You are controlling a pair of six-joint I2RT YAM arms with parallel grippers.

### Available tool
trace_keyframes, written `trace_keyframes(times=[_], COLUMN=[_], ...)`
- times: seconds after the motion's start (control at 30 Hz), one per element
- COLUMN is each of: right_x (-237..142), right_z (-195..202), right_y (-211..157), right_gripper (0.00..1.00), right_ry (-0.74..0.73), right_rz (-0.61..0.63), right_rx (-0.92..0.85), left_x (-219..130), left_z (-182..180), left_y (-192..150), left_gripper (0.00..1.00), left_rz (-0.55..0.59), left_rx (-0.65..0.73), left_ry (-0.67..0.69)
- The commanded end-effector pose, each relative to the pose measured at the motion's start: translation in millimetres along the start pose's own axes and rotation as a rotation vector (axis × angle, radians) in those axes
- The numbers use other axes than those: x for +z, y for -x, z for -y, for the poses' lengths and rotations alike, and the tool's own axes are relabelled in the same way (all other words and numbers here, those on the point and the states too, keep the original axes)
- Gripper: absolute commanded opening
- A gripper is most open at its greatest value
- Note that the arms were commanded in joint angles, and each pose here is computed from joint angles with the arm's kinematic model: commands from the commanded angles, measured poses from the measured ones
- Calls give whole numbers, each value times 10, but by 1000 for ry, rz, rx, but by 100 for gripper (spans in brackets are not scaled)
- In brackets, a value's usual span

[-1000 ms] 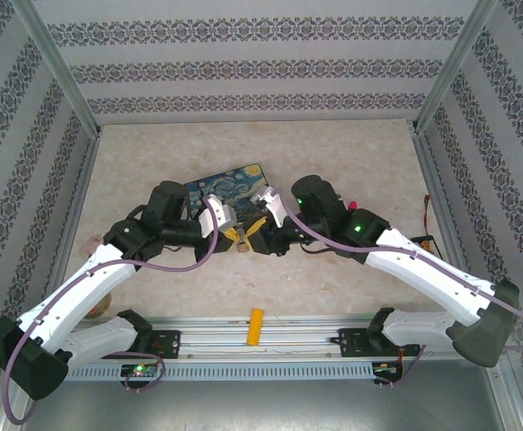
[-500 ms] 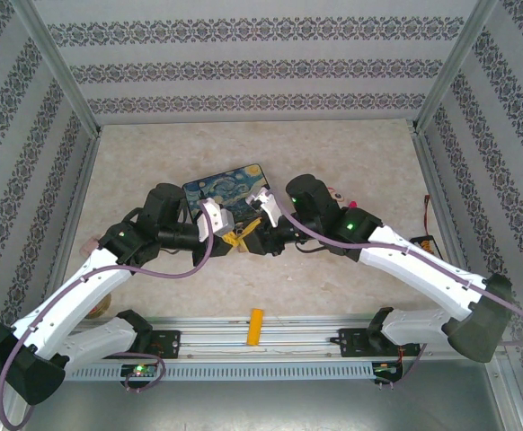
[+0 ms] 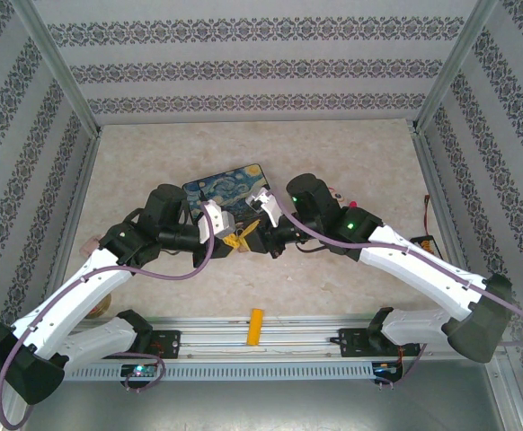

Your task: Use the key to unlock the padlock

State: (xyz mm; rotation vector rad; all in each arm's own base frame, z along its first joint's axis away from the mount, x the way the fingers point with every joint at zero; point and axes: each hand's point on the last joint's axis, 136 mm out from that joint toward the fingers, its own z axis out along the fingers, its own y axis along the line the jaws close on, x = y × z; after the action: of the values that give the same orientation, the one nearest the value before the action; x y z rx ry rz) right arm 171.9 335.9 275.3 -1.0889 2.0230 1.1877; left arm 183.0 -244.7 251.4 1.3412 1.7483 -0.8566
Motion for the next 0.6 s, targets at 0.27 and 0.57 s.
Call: trace_keyframes(times=[0.27,0.57], right_x=[-62,-215], right_z=[53,314], right_y=[28,161], right_gripper=[0,0], right_ry=[8,-11], right_rz=[38,264], right_rx=[14,152], left_x=[-27,-233], left_z=[31,-239], left_y=[48,440], left_gripper=[7,72], left_rz=[24,285], left_rx=[14,-82], left_ry=[17,222])
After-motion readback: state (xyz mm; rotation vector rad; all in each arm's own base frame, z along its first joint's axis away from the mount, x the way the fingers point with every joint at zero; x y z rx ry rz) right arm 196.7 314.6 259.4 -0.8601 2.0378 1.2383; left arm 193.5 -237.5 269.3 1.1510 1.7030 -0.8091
